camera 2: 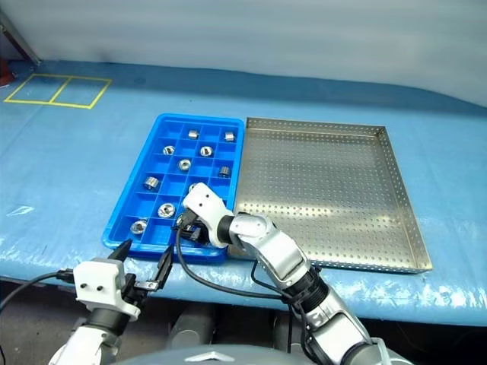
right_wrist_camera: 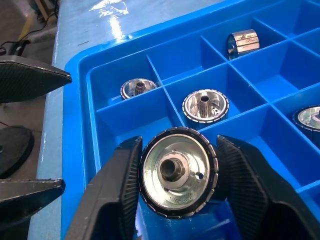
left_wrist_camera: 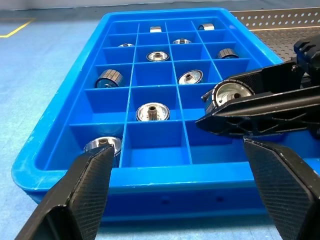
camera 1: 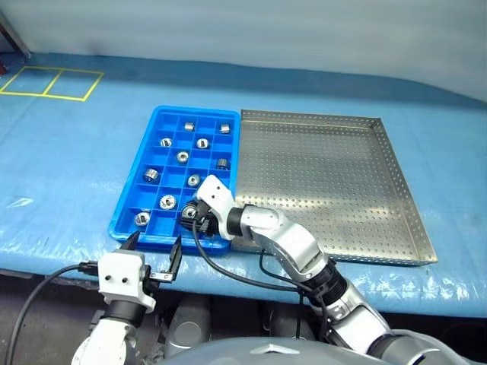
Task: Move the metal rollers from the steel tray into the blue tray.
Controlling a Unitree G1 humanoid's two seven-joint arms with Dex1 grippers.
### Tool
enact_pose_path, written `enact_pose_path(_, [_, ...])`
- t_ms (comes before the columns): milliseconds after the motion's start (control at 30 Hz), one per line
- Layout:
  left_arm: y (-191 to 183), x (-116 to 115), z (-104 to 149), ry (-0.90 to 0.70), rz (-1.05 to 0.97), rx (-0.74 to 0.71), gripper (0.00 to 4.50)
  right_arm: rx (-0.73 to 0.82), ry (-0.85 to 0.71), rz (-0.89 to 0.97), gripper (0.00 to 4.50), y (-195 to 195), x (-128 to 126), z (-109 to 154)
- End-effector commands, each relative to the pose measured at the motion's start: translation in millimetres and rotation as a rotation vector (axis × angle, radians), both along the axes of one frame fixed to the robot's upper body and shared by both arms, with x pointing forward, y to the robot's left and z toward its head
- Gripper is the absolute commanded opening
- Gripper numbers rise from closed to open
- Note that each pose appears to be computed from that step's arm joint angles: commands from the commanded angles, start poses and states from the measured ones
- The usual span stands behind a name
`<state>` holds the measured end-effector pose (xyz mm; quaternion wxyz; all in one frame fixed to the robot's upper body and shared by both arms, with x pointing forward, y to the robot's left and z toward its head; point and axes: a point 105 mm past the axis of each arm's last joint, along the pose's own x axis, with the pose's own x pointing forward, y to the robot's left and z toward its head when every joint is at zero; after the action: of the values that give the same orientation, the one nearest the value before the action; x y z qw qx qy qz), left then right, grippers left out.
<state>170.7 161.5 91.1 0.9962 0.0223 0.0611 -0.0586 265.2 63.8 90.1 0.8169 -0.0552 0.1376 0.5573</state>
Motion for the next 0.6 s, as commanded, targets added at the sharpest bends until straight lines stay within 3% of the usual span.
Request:
enact_pose_path(33, [-4,3,14,-0.052,-0.037,-0.004,4.50,-0.016,0.056,0.001,3.46,-3,-7,-10])
enact_pose_path(133, [-5,7,15,-0.056,-0.063,0.003,4.50,0.000,0.050,-0.022,4.46,-5,-4,-5])
enact_pose_path(367, [-2,18,18,-0.067,-0.113,0.027,4.50,0.081,0.005,-0.110,4.46,-21,9,18])
enact_pose_path(600, [9,43,27,-0.108,-0.120,0.066,4.50,0.131,-0.066,-0.301,4.46,-59,34,35])
